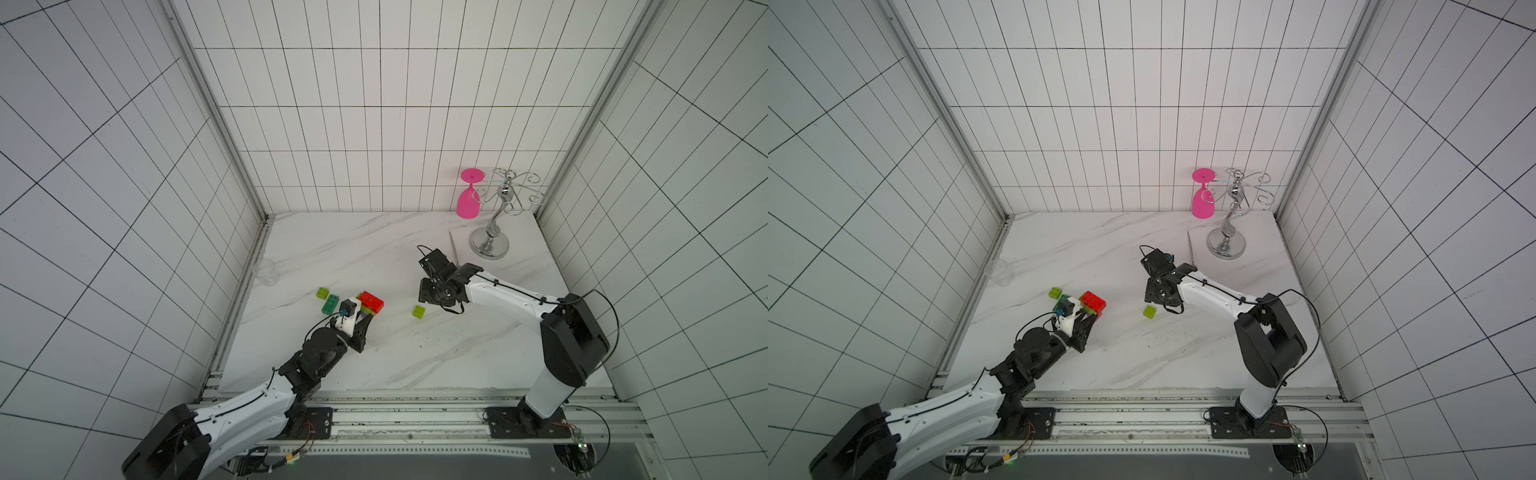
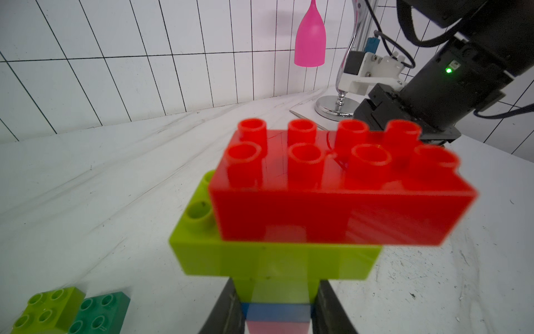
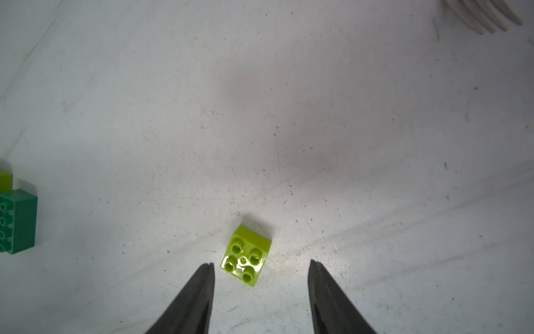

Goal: Assemble a spoon with lego
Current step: Pick up the lego brick from the center of the board.

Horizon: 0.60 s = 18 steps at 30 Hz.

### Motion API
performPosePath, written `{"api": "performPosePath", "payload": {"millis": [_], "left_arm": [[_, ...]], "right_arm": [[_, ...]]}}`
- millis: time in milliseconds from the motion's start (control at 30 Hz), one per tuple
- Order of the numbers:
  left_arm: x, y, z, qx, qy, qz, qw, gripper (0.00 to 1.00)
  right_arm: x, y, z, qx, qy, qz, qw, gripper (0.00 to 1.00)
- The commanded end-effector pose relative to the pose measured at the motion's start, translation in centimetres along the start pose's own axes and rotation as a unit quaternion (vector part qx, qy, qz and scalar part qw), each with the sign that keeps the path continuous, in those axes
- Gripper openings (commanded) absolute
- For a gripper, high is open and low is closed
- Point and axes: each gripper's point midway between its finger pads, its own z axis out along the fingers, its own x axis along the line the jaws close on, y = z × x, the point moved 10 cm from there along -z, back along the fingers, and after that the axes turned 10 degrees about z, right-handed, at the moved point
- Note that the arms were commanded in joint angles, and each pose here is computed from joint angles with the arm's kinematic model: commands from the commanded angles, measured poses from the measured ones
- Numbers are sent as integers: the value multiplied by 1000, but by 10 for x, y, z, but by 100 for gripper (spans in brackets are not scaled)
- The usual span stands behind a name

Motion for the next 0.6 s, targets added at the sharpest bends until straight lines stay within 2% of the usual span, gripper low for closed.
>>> {"api": "performPosePath", "payload": {"millis": [0, 267, 567], "left_arm": [[0, 10, 0, -19, 2, 6, 1000, 0], [1, 13, -5, -25, 3, 6, 1000, 0], [1, 15, -6, -29, 1, 6, 1000, 0]], "right_arm": [[3, -6, 11, 10, -46, 50, 998, 55], [8, -13, 25, 21, -111, 48, 992, 56], [19, -23, 42, 51, -102, 38, 993, 56]]}}
